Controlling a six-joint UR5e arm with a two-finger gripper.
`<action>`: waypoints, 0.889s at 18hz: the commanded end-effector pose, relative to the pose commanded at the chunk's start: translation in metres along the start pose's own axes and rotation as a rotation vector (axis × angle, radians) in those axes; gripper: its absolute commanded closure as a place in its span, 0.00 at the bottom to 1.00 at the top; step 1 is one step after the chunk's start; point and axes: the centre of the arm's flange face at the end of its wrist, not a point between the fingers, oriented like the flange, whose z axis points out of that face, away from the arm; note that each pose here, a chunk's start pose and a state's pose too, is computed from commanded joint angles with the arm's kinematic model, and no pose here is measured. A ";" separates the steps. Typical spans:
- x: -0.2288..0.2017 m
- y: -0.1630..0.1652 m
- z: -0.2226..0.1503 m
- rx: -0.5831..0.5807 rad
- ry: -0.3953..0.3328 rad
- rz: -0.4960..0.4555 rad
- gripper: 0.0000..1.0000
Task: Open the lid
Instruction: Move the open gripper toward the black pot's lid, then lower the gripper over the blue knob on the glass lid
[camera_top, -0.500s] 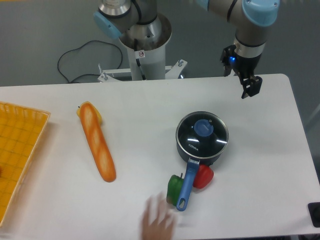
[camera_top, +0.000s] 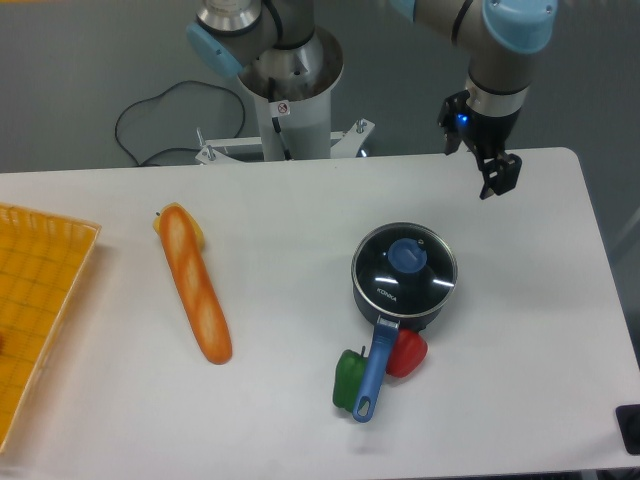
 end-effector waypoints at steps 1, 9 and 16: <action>0.001 0.001 0.004 0.002 0.007 -0.012 0.00; 0.009 -0.006 0.016 0.083 0.012 -0.024 0.00; 0.002 -0.016 0.013 0.153 -0.026 -0.047 0.00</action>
